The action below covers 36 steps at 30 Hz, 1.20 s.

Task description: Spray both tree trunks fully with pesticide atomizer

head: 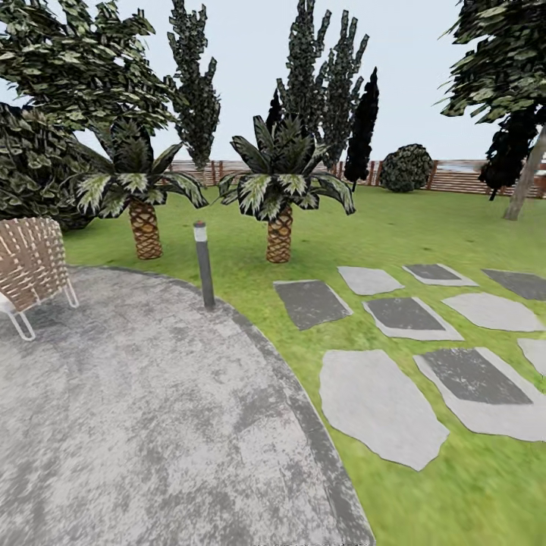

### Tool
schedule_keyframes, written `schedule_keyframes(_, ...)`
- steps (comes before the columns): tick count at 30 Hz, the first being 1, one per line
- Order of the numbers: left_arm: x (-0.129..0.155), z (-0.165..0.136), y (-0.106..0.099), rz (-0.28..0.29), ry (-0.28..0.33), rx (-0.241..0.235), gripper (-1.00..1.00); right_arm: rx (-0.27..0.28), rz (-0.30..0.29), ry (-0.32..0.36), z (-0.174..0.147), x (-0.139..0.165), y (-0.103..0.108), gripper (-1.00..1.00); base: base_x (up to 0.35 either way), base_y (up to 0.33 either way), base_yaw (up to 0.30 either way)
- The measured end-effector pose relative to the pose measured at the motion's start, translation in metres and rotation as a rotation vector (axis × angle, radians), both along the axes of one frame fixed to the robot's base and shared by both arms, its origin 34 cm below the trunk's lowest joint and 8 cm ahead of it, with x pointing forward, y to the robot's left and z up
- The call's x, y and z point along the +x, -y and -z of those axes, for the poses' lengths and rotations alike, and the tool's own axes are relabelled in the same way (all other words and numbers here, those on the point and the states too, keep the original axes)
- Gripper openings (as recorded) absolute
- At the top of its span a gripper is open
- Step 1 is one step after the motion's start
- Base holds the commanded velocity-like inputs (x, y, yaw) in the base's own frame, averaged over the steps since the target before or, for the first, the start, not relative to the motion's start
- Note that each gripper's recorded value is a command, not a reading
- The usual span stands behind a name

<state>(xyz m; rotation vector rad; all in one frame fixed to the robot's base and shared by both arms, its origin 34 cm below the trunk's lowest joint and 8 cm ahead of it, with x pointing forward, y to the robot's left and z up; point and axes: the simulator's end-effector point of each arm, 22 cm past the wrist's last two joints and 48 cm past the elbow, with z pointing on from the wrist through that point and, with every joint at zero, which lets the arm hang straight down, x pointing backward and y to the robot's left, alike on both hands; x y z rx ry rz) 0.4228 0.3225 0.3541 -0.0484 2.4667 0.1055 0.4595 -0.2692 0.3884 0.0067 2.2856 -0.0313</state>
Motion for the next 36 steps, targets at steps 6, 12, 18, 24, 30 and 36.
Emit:
schedule_keyframes(6,-0.004,0.014,0.0,0.0,-0.005,0.0,1.0,0.0,0.0,-0.005,0.014,-0.004,0.0,1.0,0.0,0.0,-0.277)
schedule_keyframes(12,-0.008,0.028,0.0,0.0,-0.01,0.0,1.0,0.0,0.0,-0.01,0.029,-0.008,0.0,1.0,0.0,0.0,-0.276)
schedule_keyframes(18,-0.012,0.043,0.0,0.0,-0.015,0.0,1.0,0.0,0.0,-0.016,0.043,-0.012,0.0,1.0,0.0,0.0,-0.274)
schedule_keyframes(24,-0.017,0.057,0.0,0.0,-0.02,0.0,1.0,0.0,0.0,-0.021,0.058,-0.016,0.0,1.0,0.0,0.0,-0.272)
schedule_keyframes(30,-0.021,0.072,0.0,0.0,-0.025,0.0,1.0,0.0,0.0,-0.027,0.073,-0.021,0.0,1.0,0.0,0.0,-0.27)
schedule_keyframes(36,-0.026,0.086,0.0,0.0,-0.03,0.0,1.0,0.0,0.0,-0.032,0.088,-0.025,0.0,1.0,0.0,0.0,-0.269)
